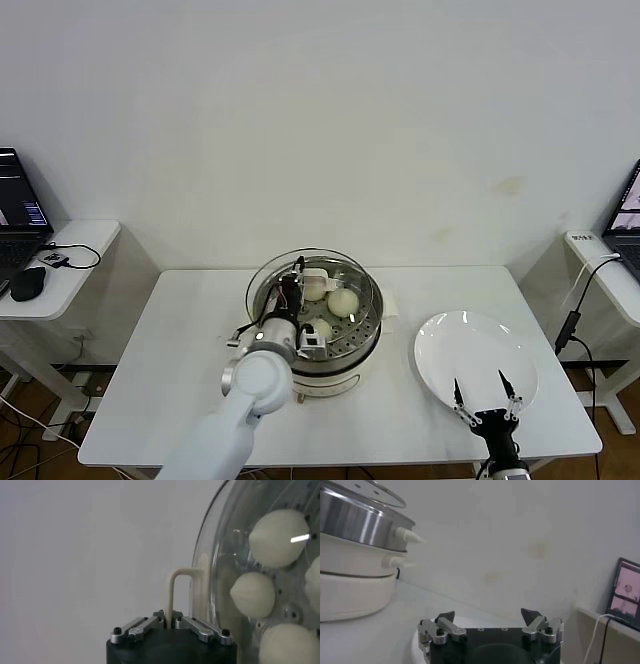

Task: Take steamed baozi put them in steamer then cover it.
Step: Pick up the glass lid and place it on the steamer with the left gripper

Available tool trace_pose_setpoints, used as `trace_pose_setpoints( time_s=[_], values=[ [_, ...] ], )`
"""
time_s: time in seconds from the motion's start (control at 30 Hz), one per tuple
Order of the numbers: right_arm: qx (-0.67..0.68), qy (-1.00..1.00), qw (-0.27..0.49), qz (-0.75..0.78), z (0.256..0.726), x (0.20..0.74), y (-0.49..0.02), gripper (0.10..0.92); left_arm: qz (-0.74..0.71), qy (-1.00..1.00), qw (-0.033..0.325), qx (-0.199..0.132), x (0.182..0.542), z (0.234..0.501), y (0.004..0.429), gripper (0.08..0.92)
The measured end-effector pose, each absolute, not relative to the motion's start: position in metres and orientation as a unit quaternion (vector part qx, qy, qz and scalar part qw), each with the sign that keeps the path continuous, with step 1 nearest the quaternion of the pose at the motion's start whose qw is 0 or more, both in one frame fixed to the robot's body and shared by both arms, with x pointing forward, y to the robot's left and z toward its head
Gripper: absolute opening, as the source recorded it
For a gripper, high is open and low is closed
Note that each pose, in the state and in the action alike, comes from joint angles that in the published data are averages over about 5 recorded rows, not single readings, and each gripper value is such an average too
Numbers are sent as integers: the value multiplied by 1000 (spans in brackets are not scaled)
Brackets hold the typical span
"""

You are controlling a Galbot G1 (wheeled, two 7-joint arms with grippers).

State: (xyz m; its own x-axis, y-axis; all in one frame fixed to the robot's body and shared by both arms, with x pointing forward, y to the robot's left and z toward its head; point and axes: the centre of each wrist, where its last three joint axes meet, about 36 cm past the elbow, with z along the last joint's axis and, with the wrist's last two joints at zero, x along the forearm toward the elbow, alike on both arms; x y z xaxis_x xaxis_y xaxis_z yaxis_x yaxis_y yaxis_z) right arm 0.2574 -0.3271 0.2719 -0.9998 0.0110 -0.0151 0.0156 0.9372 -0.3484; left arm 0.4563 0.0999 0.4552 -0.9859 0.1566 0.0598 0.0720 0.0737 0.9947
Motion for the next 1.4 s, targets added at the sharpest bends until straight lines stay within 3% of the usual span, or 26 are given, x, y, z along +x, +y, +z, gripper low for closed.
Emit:
trace_pose_setpoints(
  time_s=[1.07, 1.17, 1.4],
  values=[
    [0, 984, 3, -176, 267, 256, -328, 823, 681, 728, 29, 81, 446, 432, 78, 153],
    [-1, 984, 3, -176, 267, 256, -327, 823, 679, 729, 31, 79, 445, 432, 78, 196],
    [-2, 984, 2, -176, 266, 255, -326, 823, 678, 730, 37, 77, 437, 434, 81, 398]
  ],
)
